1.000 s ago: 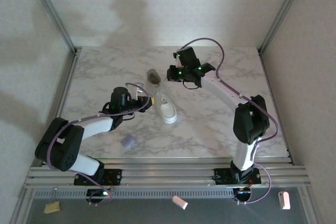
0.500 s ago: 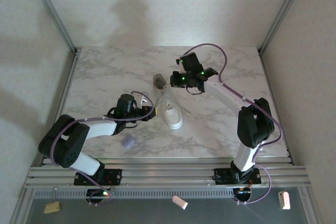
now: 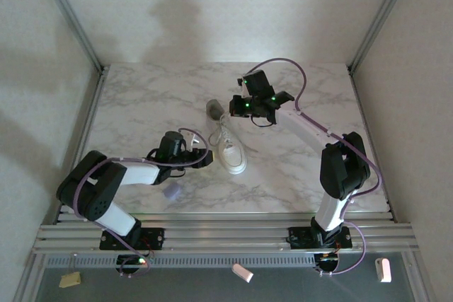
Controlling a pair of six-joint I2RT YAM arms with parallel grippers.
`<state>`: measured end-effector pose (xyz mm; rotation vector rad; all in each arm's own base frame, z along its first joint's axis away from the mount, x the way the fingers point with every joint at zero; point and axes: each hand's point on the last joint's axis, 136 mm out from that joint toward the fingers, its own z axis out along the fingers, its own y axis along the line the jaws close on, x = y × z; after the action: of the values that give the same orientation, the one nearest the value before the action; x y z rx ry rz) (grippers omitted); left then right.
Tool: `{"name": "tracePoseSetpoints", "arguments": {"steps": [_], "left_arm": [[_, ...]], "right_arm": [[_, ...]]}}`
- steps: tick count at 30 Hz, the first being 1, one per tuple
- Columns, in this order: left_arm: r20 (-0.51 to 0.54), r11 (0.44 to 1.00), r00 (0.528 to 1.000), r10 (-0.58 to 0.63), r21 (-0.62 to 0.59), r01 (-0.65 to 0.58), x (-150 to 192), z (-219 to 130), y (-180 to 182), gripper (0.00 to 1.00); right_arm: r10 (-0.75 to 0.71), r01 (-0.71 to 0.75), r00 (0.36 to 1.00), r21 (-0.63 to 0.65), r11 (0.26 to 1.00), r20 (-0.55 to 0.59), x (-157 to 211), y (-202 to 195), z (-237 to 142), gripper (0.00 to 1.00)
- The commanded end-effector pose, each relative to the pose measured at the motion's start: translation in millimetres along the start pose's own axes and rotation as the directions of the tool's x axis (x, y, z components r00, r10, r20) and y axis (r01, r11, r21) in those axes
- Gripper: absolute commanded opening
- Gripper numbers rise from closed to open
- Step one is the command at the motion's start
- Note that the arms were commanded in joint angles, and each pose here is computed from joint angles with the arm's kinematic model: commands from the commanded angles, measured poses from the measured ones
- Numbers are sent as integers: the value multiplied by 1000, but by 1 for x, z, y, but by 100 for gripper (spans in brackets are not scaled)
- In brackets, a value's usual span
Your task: Tie the shoes
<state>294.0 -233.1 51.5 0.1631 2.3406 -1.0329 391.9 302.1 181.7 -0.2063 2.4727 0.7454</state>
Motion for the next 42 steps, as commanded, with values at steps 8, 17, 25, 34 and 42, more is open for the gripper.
{"name": "tracePoseSetpoints", "arguments": {"steps": [8, 17, 25, 34, 42], "left_arm": [[27, 997, 999, 44, 68, -46, -5, 19, -6, 48], [45, 990, 998, 37, 138, -43, -13, 26, -18, 50], [62, 986, 998, 24, 160, -34, -20, 33, -20, 48], [110, 979, 994, -8, 202, -14, -30, 30, -28, 20], [126, 985, 992, -15, 170, -6, -24, 17, -25, 0]], "right_arm": [[-27, 27, 999, -14, 1000, 23, -8, 3, -6, 0], [-27, 27, 999, -12, 1000, 19, -6, 2, -6, 0], [-26, 26, 1000, -18, 1000, 14, -5, 3, -5, 0], [-22, 22, 1000, -17, 1000, 3, -1, 1, -3, 0], [-19, 19, 1000, 0, 1000, 2, 0, -3, -1, 0]]}}
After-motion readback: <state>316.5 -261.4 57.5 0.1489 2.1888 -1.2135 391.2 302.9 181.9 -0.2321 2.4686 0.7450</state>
